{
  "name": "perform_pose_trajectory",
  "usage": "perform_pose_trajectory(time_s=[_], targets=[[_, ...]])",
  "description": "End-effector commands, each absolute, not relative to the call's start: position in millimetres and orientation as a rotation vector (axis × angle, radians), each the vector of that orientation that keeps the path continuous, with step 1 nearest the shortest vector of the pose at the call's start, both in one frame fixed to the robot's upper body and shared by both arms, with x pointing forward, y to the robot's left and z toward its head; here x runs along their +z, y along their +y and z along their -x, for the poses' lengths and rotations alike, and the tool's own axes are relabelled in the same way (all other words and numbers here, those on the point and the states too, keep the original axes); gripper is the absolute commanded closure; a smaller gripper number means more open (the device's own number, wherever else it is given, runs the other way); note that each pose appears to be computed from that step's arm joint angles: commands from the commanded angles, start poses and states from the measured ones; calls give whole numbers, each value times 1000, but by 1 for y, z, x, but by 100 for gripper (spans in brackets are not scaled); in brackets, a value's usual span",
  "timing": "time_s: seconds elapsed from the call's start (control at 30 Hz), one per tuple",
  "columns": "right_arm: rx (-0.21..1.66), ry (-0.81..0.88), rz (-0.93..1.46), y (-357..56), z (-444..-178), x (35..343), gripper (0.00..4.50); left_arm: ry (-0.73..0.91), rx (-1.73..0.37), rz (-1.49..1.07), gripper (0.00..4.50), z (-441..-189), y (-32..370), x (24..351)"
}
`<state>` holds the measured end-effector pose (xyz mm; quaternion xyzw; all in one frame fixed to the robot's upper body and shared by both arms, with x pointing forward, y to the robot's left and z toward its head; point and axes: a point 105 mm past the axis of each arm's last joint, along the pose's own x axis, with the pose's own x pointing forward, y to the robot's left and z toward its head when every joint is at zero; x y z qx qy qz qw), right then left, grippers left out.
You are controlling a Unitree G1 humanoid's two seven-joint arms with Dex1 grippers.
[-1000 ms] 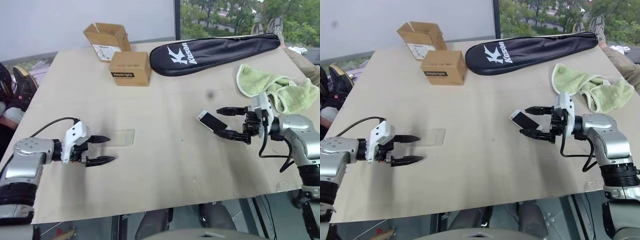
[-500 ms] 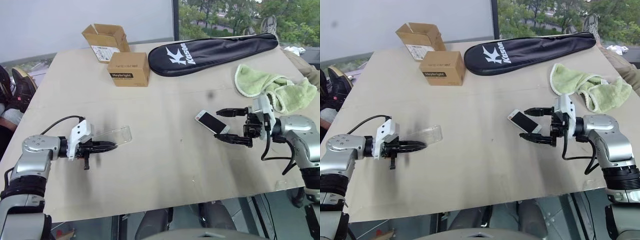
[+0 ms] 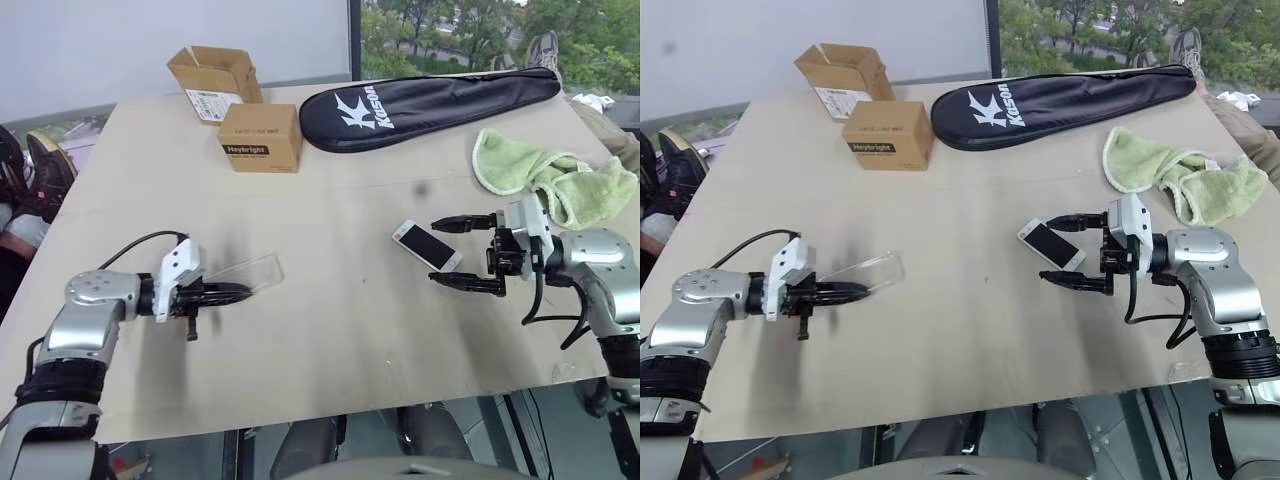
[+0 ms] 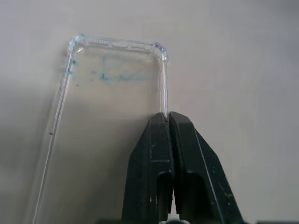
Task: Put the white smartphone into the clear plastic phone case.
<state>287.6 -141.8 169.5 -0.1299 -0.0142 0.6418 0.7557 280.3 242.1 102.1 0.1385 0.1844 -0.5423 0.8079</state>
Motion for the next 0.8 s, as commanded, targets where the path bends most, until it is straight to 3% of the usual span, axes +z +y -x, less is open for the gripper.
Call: perform_pose_trajectory(time_s=[0.03, 0.13, 0.4, 0.8], targets=[[1399, -59, 281, -152, -286, 179, 0, 300, -1258, -240, 445, -274, 207, 127], [1375, -34, 312, -160, -288, 172, 0, 295, -1351, -206, 445, -257, 171, 126], [1319, 11, 367, -176, -285, 160, 0, 262, -1322, -237, 445, -239, 106, 113], [1256, 21, 358, -183, -281, 155, 0, 253, -1349, -453, 445, -244, 111, 107]])
